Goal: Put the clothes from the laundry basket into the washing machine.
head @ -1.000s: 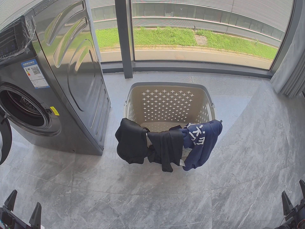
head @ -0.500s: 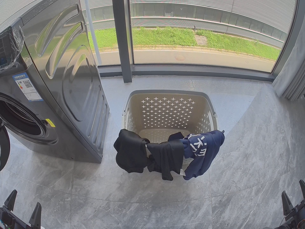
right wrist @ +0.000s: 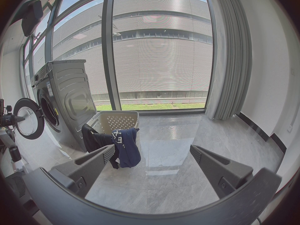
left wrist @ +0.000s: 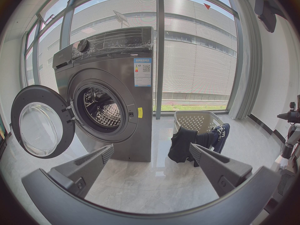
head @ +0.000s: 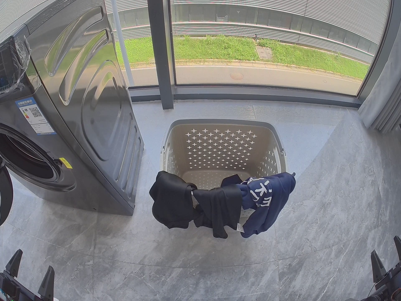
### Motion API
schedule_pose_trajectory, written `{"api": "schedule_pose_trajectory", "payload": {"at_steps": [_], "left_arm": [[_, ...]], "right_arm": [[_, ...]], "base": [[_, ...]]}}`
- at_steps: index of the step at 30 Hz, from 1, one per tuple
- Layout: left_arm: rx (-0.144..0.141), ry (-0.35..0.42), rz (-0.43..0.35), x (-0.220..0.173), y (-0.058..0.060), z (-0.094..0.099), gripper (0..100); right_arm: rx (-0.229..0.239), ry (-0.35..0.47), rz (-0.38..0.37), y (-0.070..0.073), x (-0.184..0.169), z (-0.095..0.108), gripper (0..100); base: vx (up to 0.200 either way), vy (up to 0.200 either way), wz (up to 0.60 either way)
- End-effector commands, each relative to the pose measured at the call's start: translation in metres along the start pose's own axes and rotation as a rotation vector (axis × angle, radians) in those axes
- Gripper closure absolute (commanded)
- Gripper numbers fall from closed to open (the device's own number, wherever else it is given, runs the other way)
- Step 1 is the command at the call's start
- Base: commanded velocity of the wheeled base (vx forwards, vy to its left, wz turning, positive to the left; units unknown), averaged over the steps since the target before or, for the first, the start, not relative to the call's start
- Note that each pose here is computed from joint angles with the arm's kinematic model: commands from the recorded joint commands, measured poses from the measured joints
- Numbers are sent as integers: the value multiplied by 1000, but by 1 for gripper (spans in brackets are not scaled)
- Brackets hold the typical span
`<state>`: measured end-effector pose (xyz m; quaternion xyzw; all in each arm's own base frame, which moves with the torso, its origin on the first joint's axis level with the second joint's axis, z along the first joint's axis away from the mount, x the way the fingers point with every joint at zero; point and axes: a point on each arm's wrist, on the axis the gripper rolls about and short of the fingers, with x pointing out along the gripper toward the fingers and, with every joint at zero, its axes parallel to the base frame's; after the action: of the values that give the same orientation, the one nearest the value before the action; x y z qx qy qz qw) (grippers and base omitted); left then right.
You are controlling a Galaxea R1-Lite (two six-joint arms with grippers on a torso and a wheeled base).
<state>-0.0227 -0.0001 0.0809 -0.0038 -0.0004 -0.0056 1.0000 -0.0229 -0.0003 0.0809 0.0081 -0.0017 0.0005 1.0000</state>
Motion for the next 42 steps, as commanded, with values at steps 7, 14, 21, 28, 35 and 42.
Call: {"api": "schedule_pose_trajectory", "payload": {"at_steps": [7,14,21,28,35,42], "left_arm": [[5,4,1,0,0,-5,0],[1,4,1,0,0,-5,0],[5,4,1,0,0,-5,0],[6,4,1,0,0,-5,0],[5,5,1,0,0,-5,0],[3,4,1,0,0,-5,0]], "right_arm": [[-7,60,79,2,8,46,0],[16,402,264,8,53,37,0],[84,550,262,16,116,36,0],[116,661,299,31,169,10,0],[68,678,219,42,201,-15,0],[99,727,240,54,213,-32,0]], "base": [[0,0,0],[0,0,0],[0,0,0],[0,0,0],[0,0,0],[0,0,0]]}}
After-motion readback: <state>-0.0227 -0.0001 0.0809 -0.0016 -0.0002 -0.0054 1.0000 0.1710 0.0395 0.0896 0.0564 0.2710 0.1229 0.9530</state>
